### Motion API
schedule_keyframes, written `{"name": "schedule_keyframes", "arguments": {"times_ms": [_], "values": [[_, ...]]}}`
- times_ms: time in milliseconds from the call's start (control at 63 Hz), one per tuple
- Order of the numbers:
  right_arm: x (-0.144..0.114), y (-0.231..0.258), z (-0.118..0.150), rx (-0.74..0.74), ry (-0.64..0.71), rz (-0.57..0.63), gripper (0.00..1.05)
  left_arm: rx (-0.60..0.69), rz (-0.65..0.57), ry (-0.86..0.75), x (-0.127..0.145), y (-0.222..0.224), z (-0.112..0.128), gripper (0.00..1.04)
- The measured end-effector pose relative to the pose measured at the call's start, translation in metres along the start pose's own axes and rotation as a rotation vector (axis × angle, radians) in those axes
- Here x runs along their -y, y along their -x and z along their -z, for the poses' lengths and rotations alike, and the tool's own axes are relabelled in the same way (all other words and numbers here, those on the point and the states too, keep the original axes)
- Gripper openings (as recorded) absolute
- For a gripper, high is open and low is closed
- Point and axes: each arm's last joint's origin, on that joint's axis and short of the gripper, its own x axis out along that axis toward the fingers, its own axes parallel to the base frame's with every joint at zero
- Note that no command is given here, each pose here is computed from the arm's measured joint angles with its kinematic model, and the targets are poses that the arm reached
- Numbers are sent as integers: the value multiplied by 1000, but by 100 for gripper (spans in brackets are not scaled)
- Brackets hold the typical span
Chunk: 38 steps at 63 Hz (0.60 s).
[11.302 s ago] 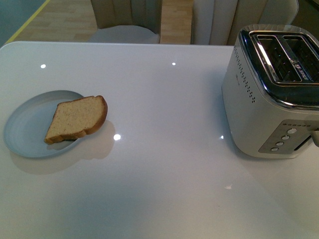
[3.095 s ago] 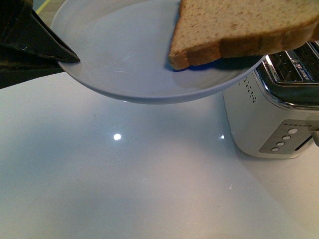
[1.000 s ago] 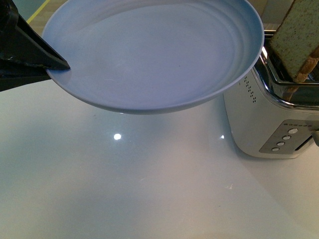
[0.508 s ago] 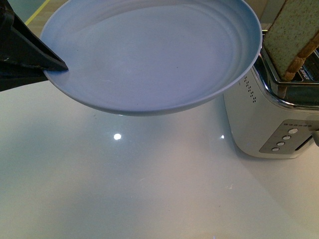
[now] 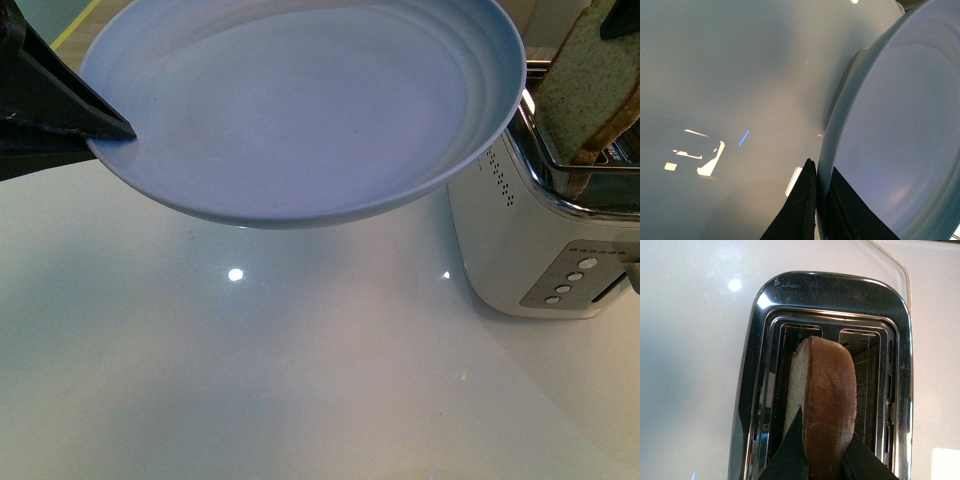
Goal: Left arm holds plate, right arm toasts bread
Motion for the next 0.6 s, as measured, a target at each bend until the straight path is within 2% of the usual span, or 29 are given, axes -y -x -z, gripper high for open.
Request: {"name": "schedule_keyframes", "arguments": {"times_ms": [238, 413, 460, 603], "values": [[-2, -7, 14, -12, 3, 0, 4, -4, 4, 1, 0, 0, 0, 3], [-4, -11, 26, -27, -6, -25, 29, -2, 5, 1, 0, 0, 0, 3], [-5, -14, 33, -40, -13, -32, 39, -2, 6, 0, 0, 0, 0, 3], [-3, -12, 39, -20, -40, -47, 62, 0, 8, 0, 0, 0, -1, 3]]}}
